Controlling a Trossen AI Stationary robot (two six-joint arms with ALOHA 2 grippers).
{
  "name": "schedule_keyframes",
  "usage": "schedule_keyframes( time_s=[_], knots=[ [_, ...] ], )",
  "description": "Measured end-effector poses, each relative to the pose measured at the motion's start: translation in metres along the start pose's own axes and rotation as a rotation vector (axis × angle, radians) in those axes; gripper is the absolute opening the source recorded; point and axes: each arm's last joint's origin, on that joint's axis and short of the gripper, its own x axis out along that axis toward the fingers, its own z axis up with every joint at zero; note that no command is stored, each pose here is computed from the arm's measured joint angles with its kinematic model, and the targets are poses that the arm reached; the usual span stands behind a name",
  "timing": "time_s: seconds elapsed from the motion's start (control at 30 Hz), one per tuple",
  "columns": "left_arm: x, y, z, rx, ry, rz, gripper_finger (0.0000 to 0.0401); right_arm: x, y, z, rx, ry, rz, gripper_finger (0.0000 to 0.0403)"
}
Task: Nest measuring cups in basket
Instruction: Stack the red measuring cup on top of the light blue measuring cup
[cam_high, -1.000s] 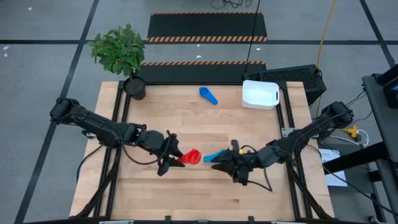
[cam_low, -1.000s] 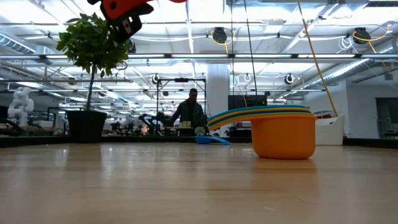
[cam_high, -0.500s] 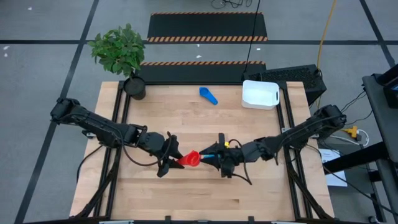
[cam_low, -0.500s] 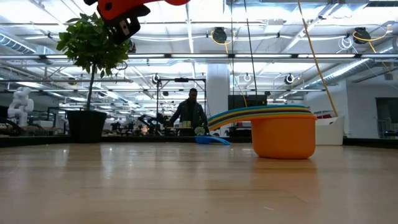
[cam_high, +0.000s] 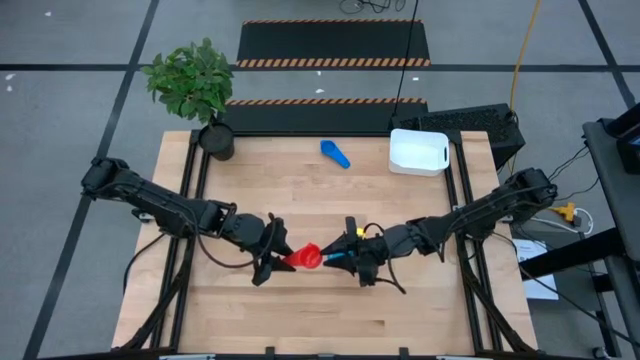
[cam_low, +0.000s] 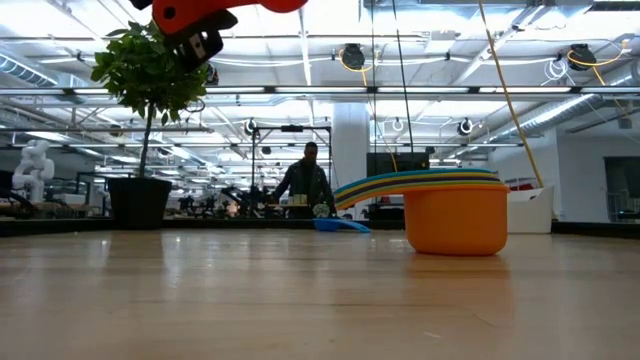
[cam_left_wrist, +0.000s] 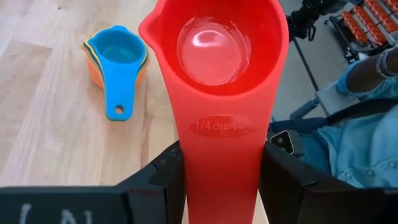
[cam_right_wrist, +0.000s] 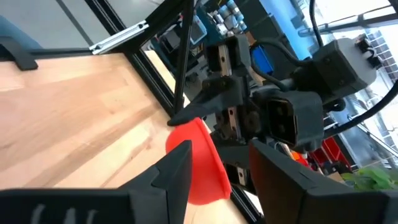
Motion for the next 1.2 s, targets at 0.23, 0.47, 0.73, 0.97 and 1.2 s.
schedule_keyframes(
  time_s=[0.23, 0.47, 0.73, 0.97, 1.2],
  knots=[
    [0.000, 0.000, 0.000, 0.000, 0.000, 0.000, 0.0175, 0.001, -0.003, -0.006, -0.012, 0.031, 0.004, 0.0124],
    [0.000, 0.000, 0.000, 0.000, 0.000, 0.000, 0.0155, 0.001, -0.002, -0.007, -0.050, 0.038, 0.014, 0.0105],
    [0.000, 0.000, -0.001, -0.001, 0.007, 0.003, 0.0175, 0.007, 0.004, -0.012, -0.090, 0.052, 0.031, 0.0076],
    [0.000, 0.000, -0.001, -0.003, 0.014, 0.005, 0.0155, 0.008, 0.003, -0.014, -0.082, 0.036, 0.036, 0.0022],
    [0.000, 0.000, 0.001, -0.017, -0.013, 0.000, 0.0201, 0.008, 0.003, -0.014, -0.080, 0.038, 0.038, 0.0003]
  ],
)
